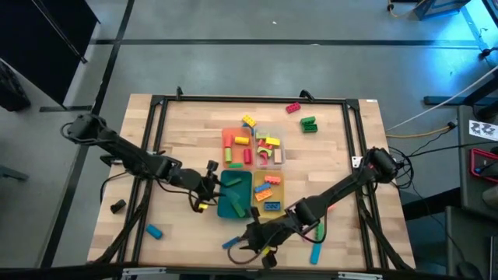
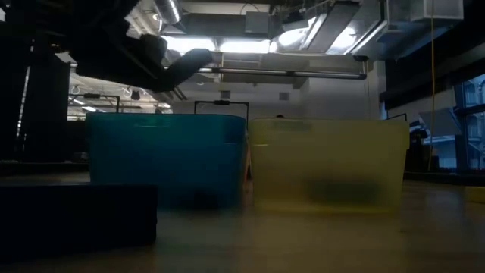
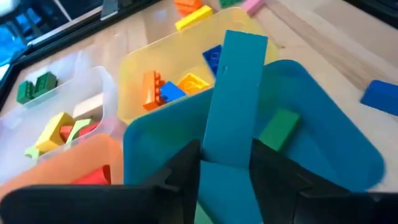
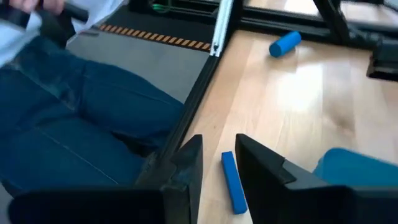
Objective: Sort blocks by size
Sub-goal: Put the left blue rectangular block into the blue bin, then put the dark blue rectangular block into the blue bin
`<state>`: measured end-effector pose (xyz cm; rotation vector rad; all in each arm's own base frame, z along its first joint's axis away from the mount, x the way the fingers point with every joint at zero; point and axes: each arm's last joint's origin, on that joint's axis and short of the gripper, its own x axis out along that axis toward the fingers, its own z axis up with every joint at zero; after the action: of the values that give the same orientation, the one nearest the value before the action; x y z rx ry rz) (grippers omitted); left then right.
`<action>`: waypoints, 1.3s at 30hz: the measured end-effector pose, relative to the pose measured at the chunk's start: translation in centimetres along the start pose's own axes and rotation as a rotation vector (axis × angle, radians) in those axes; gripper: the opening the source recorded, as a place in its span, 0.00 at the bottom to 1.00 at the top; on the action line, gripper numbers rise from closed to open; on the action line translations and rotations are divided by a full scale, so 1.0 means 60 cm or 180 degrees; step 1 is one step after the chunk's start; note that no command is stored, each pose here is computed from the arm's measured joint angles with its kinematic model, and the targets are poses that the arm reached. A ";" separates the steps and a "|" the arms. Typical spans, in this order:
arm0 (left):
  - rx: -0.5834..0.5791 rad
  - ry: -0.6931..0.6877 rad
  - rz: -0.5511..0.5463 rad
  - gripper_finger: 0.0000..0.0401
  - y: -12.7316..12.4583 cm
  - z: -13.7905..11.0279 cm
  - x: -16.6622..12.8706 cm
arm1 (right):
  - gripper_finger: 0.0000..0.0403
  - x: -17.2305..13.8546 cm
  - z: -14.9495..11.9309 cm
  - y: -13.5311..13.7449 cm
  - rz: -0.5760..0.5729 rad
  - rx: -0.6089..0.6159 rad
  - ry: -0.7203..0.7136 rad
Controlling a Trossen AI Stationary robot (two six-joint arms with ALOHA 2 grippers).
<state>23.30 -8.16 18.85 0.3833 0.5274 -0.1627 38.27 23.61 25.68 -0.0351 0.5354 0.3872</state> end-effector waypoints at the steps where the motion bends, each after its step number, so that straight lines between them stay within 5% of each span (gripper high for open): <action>1: -0.0024 0.0000 0.0016 0.29 0.002 -0.001 0.003 | 0.24 0.001 0.001 -0.004 -0.0018 0.0101 -0.0003; 8: -0.0477 -0.0042 0.0265 0.41 0.019 -0.002 0.014 | 0.25 0.001 0.001 -0.009 -0.0034 0.0387 -0.0004; 13: -0.0603 -0.0071 0.0301 0.48 0.024 -0.001 0.013 | 0.34 0.004 0.000 -0.011 -0.0163 0.0381 -0.0033; 22: -0.0550 -0.0058 0.0292 0.49 0.023 -0.002 0.013 | 0.52 0.040 -0.035 -0.010 -0.0043 -0.0078 0.0242; 27: -0.0556 -0.0058 0.0292 0.49 0.023 -0.002 0.013 | 0.52 0.070 -0.064 -0.015 -0.0092 -0.0443 0.0399; 39: -0.0557 -0.0055 0.0291 0.49 0.023 -0.002 0.013 | 0.48 0.116 -0.111 -0.030 -0.0161 -0.0437 0.0592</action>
<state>24.26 -6.91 18.78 0.2348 0.5020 -0.0312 41.17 23.53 16.35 -0.2181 0.6893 0.3728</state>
